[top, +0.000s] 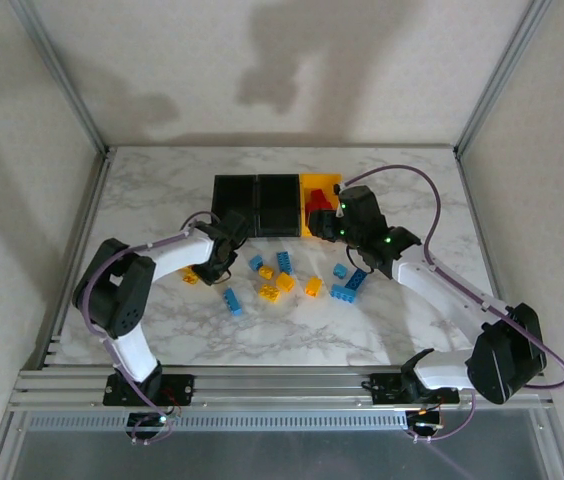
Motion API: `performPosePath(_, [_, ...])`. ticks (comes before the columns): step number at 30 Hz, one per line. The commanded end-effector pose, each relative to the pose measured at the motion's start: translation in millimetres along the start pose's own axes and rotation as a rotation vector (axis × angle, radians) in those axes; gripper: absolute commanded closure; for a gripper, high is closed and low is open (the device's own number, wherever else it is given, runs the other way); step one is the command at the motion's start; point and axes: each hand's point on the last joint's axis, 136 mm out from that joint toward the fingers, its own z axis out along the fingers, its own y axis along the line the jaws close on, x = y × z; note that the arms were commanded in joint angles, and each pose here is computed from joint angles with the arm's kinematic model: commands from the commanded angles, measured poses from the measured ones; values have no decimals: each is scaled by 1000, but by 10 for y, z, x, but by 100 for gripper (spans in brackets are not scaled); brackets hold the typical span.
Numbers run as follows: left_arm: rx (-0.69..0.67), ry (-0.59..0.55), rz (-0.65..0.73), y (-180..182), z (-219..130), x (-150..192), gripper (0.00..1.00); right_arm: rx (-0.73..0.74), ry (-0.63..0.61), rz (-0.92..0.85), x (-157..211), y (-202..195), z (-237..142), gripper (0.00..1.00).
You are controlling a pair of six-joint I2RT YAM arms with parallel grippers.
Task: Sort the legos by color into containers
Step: Pick up the lego from the middle-left of the table, then place the lego in the container.
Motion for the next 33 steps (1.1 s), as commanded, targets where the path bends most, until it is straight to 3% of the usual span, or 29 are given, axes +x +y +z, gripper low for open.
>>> performPosePath(1, [145,-24,21,-363,-394,-123,54,0,-18,25,2,-40,-110,47])
performPosePath(7, [273,-13,89,-994,-730,-23,54,22,-33,42,31,-122,-216,47])
performPosePath(19, [505,98,261,-2238,-1060,620,55,75,-24,108,240,-418,-365,47])
performPosePath(26, [655,164,351,-2697,-1152,908,55,100,-47,125,218,-517,-477,47])
performPosePath(33, [683,177,400,-2981,-1073,994,53,110,-61,127,161,-540,-538,47])
